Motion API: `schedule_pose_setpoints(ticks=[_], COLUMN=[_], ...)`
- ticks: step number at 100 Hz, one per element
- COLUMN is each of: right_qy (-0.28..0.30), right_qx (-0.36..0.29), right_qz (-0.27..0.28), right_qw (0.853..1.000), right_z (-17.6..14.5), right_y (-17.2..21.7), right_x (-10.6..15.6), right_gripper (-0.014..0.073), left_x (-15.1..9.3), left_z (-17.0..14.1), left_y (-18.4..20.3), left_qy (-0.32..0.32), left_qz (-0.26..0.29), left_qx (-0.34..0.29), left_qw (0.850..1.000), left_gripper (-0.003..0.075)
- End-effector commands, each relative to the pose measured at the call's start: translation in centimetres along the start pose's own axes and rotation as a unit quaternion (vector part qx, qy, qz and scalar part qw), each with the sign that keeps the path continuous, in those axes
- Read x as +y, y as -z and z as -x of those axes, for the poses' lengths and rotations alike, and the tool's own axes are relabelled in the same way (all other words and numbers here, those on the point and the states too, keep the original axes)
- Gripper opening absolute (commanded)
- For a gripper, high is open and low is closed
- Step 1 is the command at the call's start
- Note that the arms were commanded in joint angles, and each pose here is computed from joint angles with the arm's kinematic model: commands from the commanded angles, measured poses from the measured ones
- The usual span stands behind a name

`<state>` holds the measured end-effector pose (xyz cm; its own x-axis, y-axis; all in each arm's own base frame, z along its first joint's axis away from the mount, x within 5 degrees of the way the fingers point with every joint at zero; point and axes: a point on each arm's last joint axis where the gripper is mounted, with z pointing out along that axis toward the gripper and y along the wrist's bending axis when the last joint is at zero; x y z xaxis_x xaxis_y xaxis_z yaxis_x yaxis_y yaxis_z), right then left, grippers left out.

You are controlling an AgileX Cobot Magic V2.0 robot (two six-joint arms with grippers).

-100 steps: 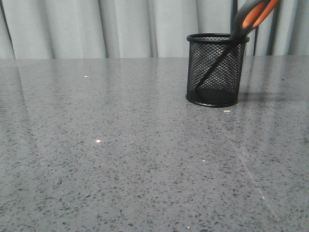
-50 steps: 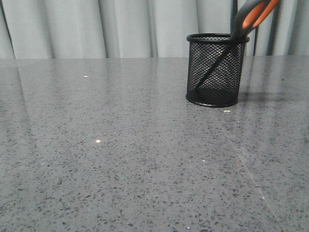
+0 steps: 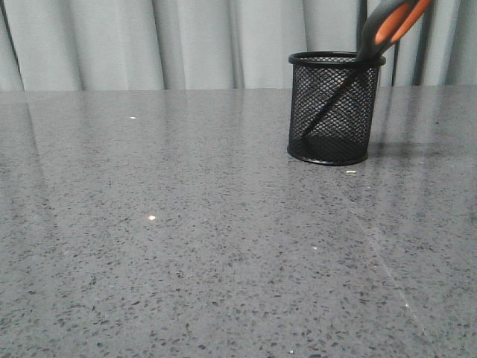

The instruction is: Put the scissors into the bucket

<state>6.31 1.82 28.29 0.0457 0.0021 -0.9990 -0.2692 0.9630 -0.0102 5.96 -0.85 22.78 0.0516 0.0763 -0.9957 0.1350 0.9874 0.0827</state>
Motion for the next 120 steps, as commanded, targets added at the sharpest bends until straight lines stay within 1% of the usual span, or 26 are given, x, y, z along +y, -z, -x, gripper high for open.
schedule_pose_setpoints(ticks=[1, 14, 18, 24, 34, 104, 115, 120], right_qy=[-0.001, -0.001, -0.001, -0.001, -0.001, -0.001, 0.009, -0.001], right_qx=[-0.053, -0.053, -0.053, -0.052, -0.052, -0.052, -0.051, -0.056], right_qz=[-0.008, -0.008, -0.008, -0.008, -0.008, -0.008, -0.011, -0.017], right_qw=[0.999, 0.999, 0.999, 0.999, 0.999, 0.999, 0.999, 0.998], right_z=[1.7, 1.7, 1.7, 1.7, 1.6, 1.6, 1.3, 0.9], right_y=[0.1, 0.1, 0.1, 0.1, 0.0, 0.0, -0.1, -0.1], right_x=[-0.2, -0.2, -0.2, -0.2, -0.2, -0.2, -0.2, -0.3], right_gripper=[-0.0045, -0.0045, -0.0045, -0.0045, -0.0045, -0.0045, -0.0045, -0.0045], left_x=[0.3, 0.3, 0.3, 0.2, 0.1, 0.1, 0.1, 0.1], left_z=[-0.2, -2.5, -2.9, -3.1, -3.6, -3.5, -3.5, -3.5], left_y=[0.4, 0.6, 0.6, 0.6, 0.6, 0.6, 0.6, 0.6], left_qy=[0.024, 0.031, 0.033, 0.033, 0.053, 0.053, 0.053, 0.053], left_qz=[0.027, 0.045, 0.044, 0.042, 0.039, 0.039, 0.039, 0.039], left_qx=[-0.038, -0.026, -0.006, 0.008, 0.032, 0.031, 0.031, 0.031], left_qw=[0.999, 0.998, 0.998, 0.999, 0.997, 0.997, 0.997, 0.997], left_gripper=[-0.002, -0.002, -0.002, -0.002, -0.002, -0.002, -0.002, -0.002])
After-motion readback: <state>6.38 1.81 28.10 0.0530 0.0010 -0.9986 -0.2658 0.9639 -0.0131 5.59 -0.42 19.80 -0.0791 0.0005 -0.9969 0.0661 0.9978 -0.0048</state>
